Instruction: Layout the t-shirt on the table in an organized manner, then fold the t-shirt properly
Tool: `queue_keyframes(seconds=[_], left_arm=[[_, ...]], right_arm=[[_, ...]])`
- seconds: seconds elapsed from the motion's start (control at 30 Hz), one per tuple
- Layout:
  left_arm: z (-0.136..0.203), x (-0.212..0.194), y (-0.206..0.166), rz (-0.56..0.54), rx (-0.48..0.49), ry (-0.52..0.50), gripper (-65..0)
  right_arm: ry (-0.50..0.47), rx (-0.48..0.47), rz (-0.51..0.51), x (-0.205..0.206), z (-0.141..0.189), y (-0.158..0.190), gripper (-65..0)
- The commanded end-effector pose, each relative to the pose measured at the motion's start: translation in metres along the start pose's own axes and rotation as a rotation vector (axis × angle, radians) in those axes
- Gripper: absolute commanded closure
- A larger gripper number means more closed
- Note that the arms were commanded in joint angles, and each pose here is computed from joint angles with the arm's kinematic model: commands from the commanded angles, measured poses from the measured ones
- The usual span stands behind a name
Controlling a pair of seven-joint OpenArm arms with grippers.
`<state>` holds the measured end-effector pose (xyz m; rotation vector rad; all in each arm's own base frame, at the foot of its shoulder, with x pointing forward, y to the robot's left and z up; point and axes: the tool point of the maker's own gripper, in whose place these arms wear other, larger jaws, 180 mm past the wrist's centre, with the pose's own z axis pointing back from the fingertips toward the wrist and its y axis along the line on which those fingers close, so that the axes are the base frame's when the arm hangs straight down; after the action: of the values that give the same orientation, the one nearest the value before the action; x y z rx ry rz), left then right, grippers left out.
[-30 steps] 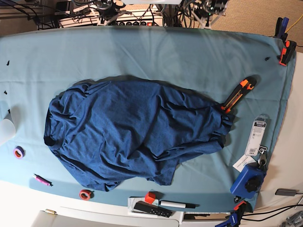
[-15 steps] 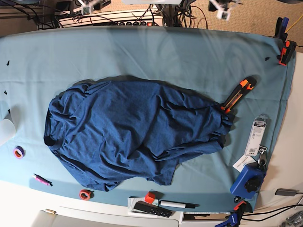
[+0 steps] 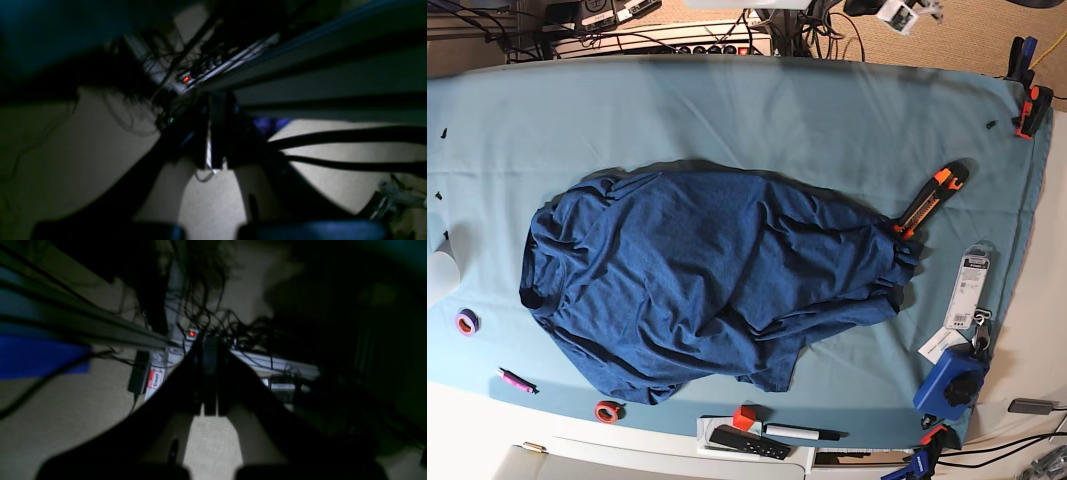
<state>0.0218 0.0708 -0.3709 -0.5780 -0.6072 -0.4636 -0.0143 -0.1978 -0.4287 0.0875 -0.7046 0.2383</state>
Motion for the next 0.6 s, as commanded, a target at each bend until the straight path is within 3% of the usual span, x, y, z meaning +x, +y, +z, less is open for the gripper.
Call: queue_keyframes(seconds=[0.0,0.17,0.37,0.47,0.57], left_arm=[[0.006,0.010,-0.009,-0.016,-0.027,-0.023,0.0],[0.015,0.044,-0.020,-0.084,-0.064,-0.094,0.0],[0.014,0.079,-0.026,-0.164,-0.105,-0.188,0.0],[0.009,0.098,-0.021,-0.228,-0.122,-0.237,0.0],[0.005,0.115,-0.012,-0.274,-0.104,-0.280,0.0]], right_arm=[[-0.030,0.012,-0.004,0.010,0.009,0.005,0.0],[-0.144,0.038,0.012,0.057,0.013,0.016,0.0],[-0.272,0.005,0.066,0.108,0.016,0.005,0.0],[-0.306,-0.040,0.091,0.121,0.016,-0.010,0.0],[-0.349,-0.159,0.102,0.134,0.014,-0.036,0.0]])
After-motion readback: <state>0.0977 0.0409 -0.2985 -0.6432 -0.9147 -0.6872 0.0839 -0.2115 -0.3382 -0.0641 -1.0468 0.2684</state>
